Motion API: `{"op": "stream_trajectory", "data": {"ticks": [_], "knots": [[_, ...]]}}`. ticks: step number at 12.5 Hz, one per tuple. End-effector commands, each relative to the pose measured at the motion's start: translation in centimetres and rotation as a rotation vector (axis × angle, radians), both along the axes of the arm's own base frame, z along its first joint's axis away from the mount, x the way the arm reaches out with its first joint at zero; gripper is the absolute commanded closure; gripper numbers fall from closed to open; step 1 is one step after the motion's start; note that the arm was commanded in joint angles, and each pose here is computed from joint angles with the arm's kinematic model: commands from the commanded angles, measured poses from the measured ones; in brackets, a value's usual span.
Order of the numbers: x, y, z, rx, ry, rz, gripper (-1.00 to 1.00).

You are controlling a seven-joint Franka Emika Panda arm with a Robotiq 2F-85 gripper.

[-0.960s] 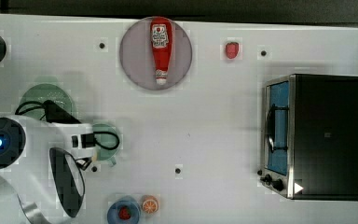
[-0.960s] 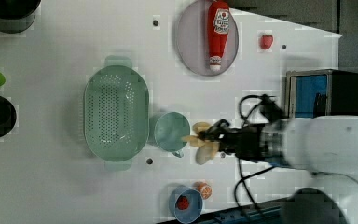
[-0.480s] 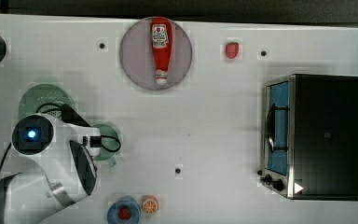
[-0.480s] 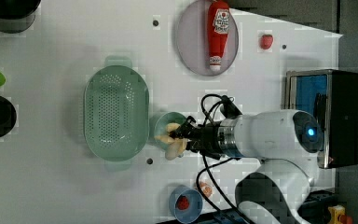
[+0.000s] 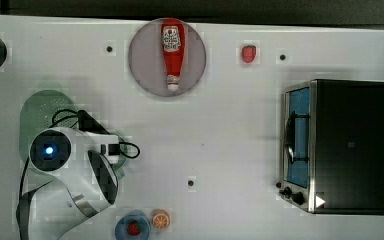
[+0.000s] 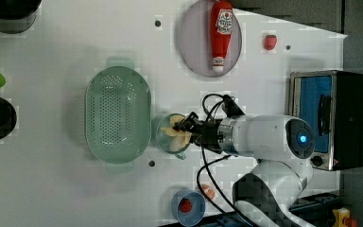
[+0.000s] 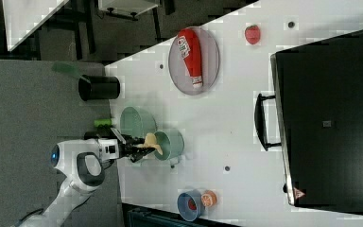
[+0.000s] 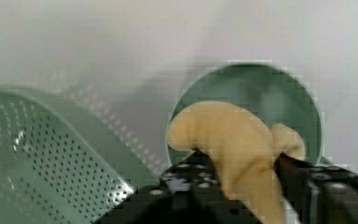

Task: Pick Banana and place it in mug.

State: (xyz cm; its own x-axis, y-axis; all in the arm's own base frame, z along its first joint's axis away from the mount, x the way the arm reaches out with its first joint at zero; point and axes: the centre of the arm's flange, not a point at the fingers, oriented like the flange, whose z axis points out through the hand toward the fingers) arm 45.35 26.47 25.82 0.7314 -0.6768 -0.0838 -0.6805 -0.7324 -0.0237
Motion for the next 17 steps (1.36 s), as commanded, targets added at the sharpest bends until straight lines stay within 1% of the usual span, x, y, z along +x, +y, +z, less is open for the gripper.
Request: {"op": "stream_trajectory", "data": {"ticks": [1,3,4,5,7,9,11,13,15,17], "knots": [[0.0,-0.3,-1.8,0.028,0.016,-0.072,-0.46],[0.1,-0.5,-1.8,0.027,0.014,-0.074,-0.91],[0.2,-0.6,-1.4,0.027,0.006,-0.075,-1.0],[0.5,-0.7,-0.6,0.028,-0.012,-0.079,-1.0],[1.4,-1.6,2.4,0.024,-0.066,-0.097,-1.0],[2.2,-3.0,7.0,-0.005,-0.105,-0.119,-1.0],[2.6,-4.3,12.6,-0.055,-0.108,-0.141,-1.0],[2.7,-6.5,18.5,-0.103,-0.085,-0.187,-1.0],[3.2,-10.2,24.3,-0.117,-0.086,-0.235,-1.0],[3.8,-14.6,28.8,-0.117,-0.071,-0.231,-1.0]]}}
